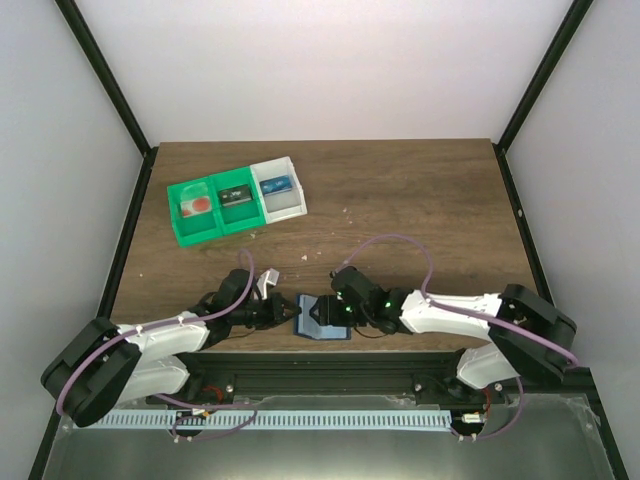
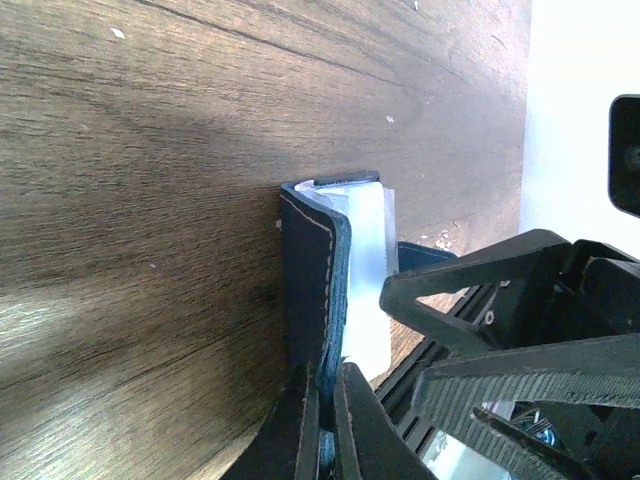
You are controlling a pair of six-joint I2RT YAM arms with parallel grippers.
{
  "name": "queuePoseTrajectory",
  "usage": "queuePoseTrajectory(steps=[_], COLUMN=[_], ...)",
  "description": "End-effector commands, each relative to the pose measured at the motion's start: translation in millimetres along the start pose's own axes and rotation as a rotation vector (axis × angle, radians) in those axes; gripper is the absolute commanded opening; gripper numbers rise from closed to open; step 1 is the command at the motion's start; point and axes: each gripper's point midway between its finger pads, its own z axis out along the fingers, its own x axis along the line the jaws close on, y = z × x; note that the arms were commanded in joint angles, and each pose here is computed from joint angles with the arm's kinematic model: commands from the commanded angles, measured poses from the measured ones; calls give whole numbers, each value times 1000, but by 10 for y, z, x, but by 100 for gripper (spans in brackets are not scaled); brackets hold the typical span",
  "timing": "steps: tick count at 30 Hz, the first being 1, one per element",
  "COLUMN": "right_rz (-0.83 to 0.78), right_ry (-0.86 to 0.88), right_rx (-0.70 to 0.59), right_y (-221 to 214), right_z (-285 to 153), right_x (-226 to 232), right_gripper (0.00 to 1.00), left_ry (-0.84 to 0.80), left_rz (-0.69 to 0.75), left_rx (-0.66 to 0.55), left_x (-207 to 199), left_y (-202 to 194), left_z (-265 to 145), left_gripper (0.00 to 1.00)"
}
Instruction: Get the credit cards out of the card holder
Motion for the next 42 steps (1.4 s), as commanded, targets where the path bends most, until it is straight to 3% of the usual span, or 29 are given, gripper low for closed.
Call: queuePoseTrajectory(steps=[1,7,23,42], right_rz=[-7,6,58,73], right_ry=[47,91,-30,-118], right_rx=[23,63,-106,-60], right_y=[11,-30,371,241], right_z=[106,229,175,355], right_x=[166,253,137,-186], right_gripper=[58,62,62,56], left_ry=[-29,-25,-6,-1], left_rz=[36,32,30,18], left_rx=[-25,-27,-23,-32], left_x=[-152,-156,-80,-67], left_y=[97,106,94,125], left_z=[-6,-8,24,51], left_gripper=[0,0,0,0])
